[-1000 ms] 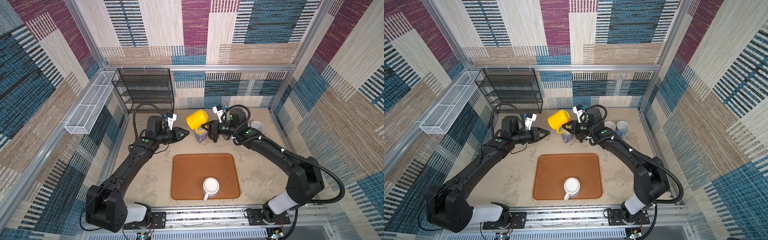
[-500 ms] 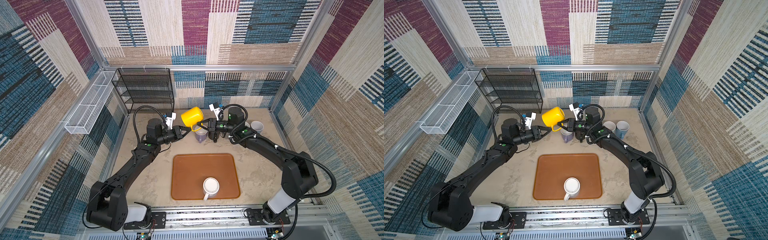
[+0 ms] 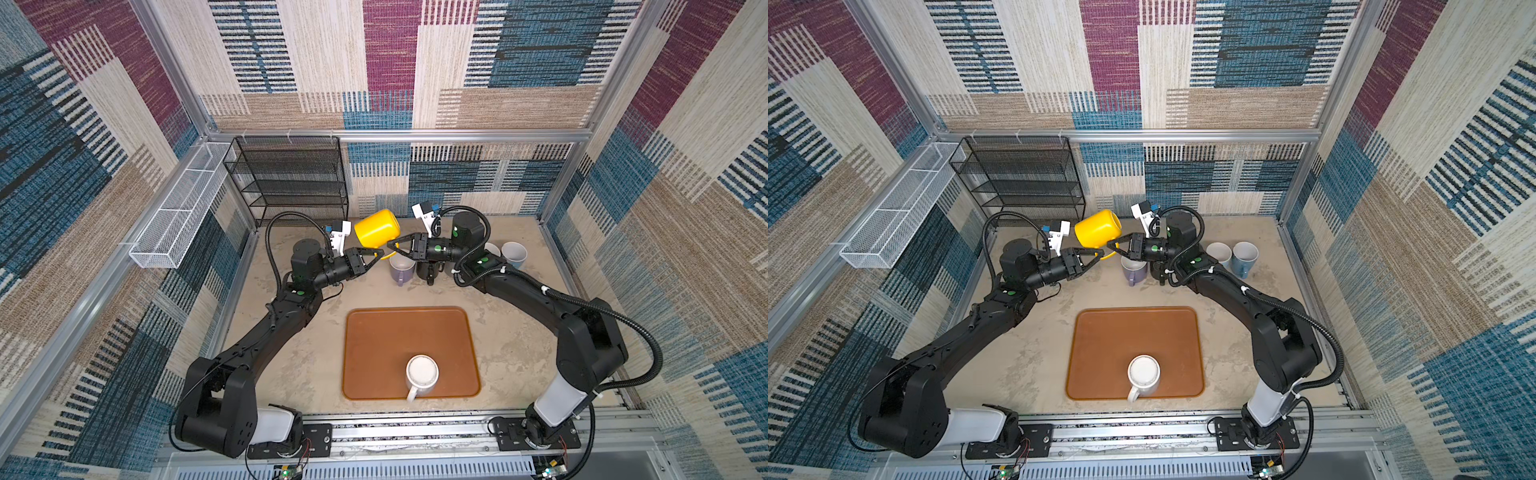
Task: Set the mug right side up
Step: 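Tilt the yellow mug toward the left gripper while the left gripper reaches to meet it, then close the left gripper on the yellow mug's rim beside the right gripper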
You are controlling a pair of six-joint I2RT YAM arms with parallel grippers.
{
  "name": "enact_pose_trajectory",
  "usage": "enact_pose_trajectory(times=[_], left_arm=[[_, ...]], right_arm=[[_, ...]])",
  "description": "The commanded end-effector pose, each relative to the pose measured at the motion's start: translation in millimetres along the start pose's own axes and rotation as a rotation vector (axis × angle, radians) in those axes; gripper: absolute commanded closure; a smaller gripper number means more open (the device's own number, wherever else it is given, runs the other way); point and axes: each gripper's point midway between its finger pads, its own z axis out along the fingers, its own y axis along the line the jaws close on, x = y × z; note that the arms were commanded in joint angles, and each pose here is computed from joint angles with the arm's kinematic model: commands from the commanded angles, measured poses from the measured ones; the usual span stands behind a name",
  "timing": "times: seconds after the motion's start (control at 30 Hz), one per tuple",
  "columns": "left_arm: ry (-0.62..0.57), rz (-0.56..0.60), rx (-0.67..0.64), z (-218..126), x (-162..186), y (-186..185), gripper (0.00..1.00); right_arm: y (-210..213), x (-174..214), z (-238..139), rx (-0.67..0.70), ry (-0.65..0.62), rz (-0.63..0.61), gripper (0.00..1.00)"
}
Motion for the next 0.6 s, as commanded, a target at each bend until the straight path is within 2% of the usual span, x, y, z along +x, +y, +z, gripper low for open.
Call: enact_pose_trajectory(times=[0.0, 0.07, 0.57], left_arm=[[-0.047, 0.056, 0.078, -2, -12, -22, 0.81], [-0.058, 0.059, 0.093, -3, -13, -25, 0.83], [-0.089, 0.101, 0.160, -7, -19, -41, 0.82]], right_arm=[[23, 0, 2, -0.104, -0.008, -0.041, 1.00], [24, 2, 2, -0.124, -0.015, -0.022, 1.00], [22, 19, 5, -0.192, -0.003, 0.064, 1.00]])
